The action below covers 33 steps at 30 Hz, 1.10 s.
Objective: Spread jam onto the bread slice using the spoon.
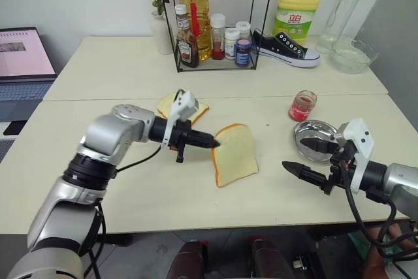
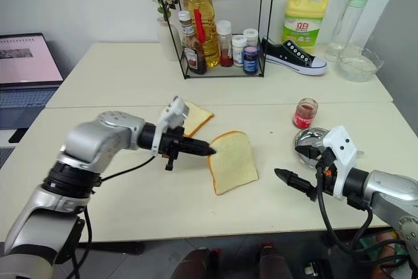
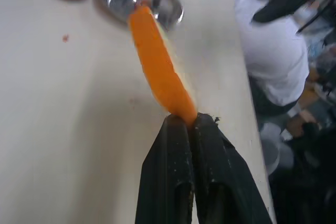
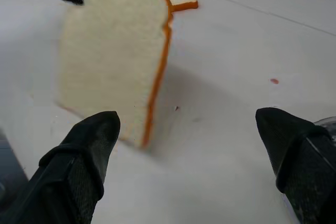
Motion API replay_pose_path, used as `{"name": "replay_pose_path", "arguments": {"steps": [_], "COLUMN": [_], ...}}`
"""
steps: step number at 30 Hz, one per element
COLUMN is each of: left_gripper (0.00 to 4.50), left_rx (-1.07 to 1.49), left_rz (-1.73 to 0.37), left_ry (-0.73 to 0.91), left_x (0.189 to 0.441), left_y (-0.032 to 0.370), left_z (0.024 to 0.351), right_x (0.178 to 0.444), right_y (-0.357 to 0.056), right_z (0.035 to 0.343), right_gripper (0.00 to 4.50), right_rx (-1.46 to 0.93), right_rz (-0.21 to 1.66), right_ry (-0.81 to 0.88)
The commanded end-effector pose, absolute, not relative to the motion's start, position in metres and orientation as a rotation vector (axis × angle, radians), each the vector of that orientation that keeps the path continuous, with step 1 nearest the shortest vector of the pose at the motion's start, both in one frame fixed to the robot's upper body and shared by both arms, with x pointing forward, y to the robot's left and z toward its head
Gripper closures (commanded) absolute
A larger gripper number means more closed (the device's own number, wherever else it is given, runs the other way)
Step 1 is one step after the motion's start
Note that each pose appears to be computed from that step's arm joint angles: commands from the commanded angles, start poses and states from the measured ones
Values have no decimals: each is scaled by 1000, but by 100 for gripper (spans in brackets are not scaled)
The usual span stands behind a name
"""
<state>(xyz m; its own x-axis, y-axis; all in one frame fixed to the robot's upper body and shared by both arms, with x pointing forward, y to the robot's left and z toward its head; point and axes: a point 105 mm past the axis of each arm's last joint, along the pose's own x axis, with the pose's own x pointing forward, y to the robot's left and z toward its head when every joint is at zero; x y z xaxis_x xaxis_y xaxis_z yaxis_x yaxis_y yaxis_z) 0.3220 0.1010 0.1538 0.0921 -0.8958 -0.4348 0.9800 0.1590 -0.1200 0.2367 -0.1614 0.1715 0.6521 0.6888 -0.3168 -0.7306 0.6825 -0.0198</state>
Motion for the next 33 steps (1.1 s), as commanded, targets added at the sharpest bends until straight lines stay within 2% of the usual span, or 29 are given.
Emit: {"name": "replay_pose_path", "arguments": {"steps": [1,3,6,8,12,16,19,25,31,33], "left_gripper": [448,448,448,448,448,448,383,195,3,3], "left_rx": [401,478,557,559,571,570,561,619,678,659], "left_rz": [-1389,-1390,-1252,-1215,-1180,-1225,-1241,-1215,-1120,-1120], "left_ry": [399,382,275,234,185,196,201,219,162,71], "left_x": [341,348,378,388,398,393,388,386,385,379], "left_y": [99,97,92,90,86,83,85,104,125,116], "left_z": [138,128,129,132,136,130,128,132,153,170], "right_x": [226,223,217,215,220,223,225,229,236,238], "right_y": [-152,-148,-135,-130,-129,-128,-130,-140,-171,-187], "right_z": [177,175,171,170,171,171,171,169,168,168], "right_gripper": [0,0,0,0,0,0,0,0,0,0], "right_rx": [-167,-163,-165,-166,-167,-171,-170,-154,-120,-86], "right_rz": [851,867,929,950,952,958,953,892,676,542], "right_ry": [281,291,306,310,303,302,301,296,253,216]}}
